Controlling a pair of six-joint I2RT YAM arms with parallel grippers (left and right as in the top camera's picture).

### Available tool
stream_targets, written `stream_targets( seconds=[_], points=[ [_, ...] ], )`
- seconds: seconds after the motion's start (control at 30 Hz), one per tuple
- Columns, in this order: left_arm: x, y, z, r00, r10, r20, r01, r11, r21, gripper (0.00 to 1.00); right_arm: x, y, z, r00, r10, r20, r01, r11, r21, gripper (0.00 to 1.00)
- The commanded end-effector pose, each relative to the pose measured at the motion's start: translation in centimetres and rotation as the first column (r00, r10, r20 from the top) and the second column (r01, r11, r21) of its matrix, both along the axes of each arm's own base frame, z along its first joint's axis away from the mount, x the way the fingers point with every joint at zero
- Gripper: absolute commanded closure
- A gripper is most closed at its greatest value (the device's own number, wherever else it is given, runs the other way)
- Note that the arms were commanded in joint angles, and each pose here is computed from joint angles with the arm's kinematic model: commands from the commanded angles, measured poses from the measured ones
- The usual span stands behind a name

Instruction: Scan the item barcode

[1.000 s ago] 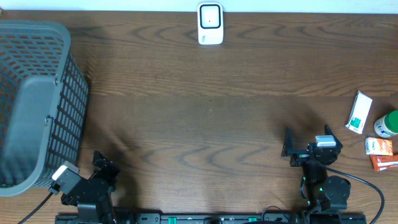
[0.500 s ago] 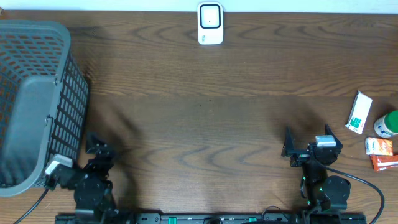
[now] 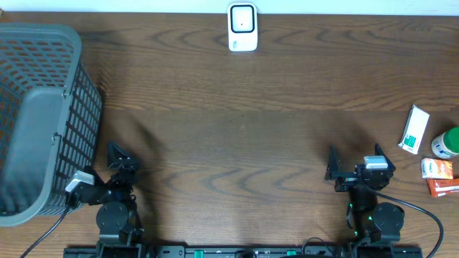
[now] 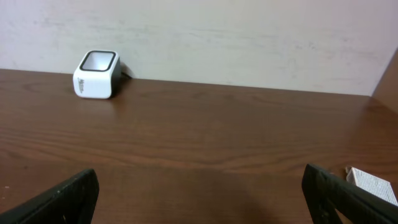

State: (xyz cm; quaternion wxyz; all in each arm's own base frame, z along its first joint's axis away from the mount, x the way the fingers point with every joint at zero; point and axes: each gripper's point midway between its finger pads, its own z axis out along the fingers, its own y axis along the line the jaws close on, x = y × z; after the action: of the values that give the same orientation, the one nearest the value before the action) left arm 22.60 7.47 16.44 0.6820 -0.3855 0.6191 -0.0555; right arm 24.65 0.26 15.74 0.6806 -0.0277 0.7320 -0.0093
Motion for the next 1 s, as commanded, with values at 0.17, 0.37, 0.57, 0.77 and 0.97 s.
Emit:
stream_targets(
  seconds=[0.17,0.37,0.57,0.77,0.97],
  points=[
    [1.2,-2.6,-1.3,0.968,-0.170,-0.182,0.217,0.935,0.280,0.02,0.0,0.2,0.0,1.000,0.003,0.002,-0.003,1.000,0.015,0.01],
    [1.2,-3.1,-2.2,0.952,-0.194,-0.237,0.262,0.915,0.306,0.02,0.0,0.2,0.0,1.000,0.003,0.001,-0.003,1.000,0.015,0.01],
    [1.5,-4.3,-2.5,0.925,-0.252,-0.285,0.349,0.862,0.369,0.02,0.0,0.2,0.0,1.000,0.003,0.001,-0.003,1.000,0.015,0.01],
    [1.6,-5.1,-2.6,0.911,-0.300,-0.282,0.389,0.850,0.354,0.02,0.0,0.2,0.0,1.000,0.003,0.001,-0.003,1.000,0.015,0.01],
    [1.6,-5.1,-2.5,0.911,-0.302,-0.280,0.391,0.849,0.355,0.02,0.0,0.2,0.0,1.000,0.003,0.001,-0.003,1.000,0.015,0.01]
  ],
)
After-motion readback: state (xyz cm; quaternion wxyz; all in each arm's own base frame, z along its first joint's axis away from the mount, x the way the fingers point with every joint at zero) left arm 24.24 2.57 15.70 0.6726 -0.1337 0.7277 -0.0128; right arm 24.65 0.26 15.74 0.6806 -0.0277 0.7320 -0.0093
